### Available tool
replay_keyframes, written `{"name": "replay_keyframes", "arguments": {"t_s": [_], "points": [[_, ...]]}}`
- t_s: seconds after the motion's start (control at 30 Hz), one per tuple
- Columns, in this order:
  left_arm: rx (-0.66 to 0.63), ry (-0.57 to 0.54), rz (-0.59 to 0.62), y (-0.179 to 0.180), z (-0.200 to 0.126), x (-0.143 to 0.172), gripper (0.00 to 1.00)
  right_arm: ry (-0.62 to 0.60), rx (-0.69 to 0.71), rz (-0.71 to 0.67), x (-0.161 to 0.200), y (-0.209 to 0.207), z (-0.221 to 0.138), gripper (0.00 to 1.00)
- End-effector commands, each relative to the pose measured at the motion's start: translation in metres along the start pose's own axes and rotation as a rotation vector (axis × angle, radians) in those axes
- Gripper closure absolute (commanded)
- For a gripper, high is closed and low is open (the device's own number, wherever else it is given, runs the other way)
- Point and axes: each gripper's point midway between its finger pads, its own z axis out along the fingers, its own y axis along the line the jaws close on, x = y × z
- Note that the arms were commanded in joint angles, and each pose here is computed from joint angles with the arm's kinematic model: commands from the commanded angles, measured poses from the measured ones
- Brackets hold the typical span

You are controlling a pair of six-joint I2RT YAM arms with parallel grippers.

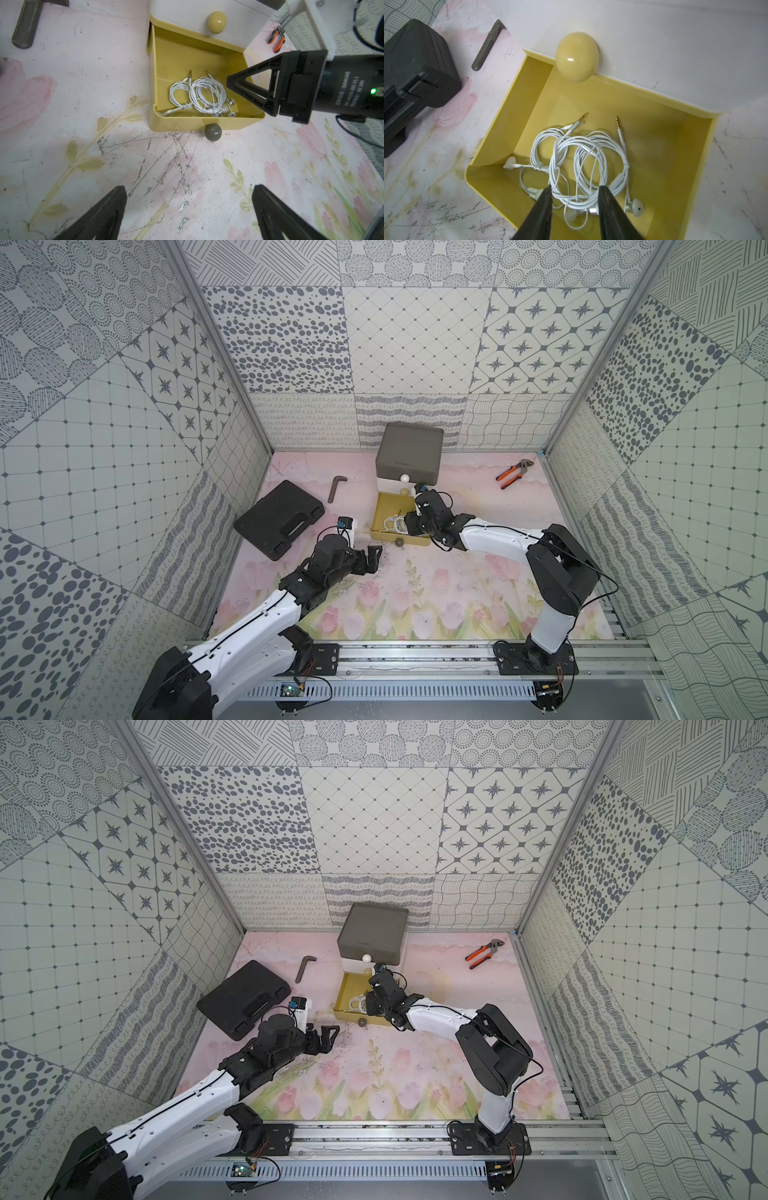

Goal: Place the wired earphones into the drawer by color
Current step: Place the wired earphones in the drawer, then close the drawer in the storage box.

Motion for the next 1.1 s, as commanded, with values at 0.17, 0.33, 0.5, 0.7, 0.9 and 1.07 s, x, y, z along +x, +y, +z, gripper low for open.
{"name": "replay_keyframes", "arguments": {"t_s": [0.17, 0.33, 0.5, 0.7, 0.9, 1.07], "points": [[0.066, -0.021, -0.118, -0.012, 0.001, -0.008, 0.01, -0.099, -0.038, 0.025, -0.019, -0.006, -0.057, 0.5], [0.065, -0.002, -0.202, -0.012, 0.005, -0.002, 0.01, -0.114, -0.021, 0.005, -0.008, -0.027, -0.081, 0.47], [0.066, 0.046, -0.28, -0.018, 0.016, 0.006, 0.01, -0.166, 0.026, -0.029, 0.001, -0.05, -0.097, 0.44], [0.055, 0.074, -0.334, -0.027, 0.037, 0.019, 0.05, -0.262, 0.035, -0.068, 0.007, -0.061, -0.111, 0.44], [0.065, 0.048, -0.403, -0.037, 0.061, 0.018, 0.12, -0.384, -0.002, -0.061, 0.004, -0.063, -0.135, 0.43], [0.108, 0.026, -0.41, -0.052, 0.084, 0.014, 0.2, -0.399, -0.006, -0.093, 0.0, -0.062, -0.149, 0.4]]}}
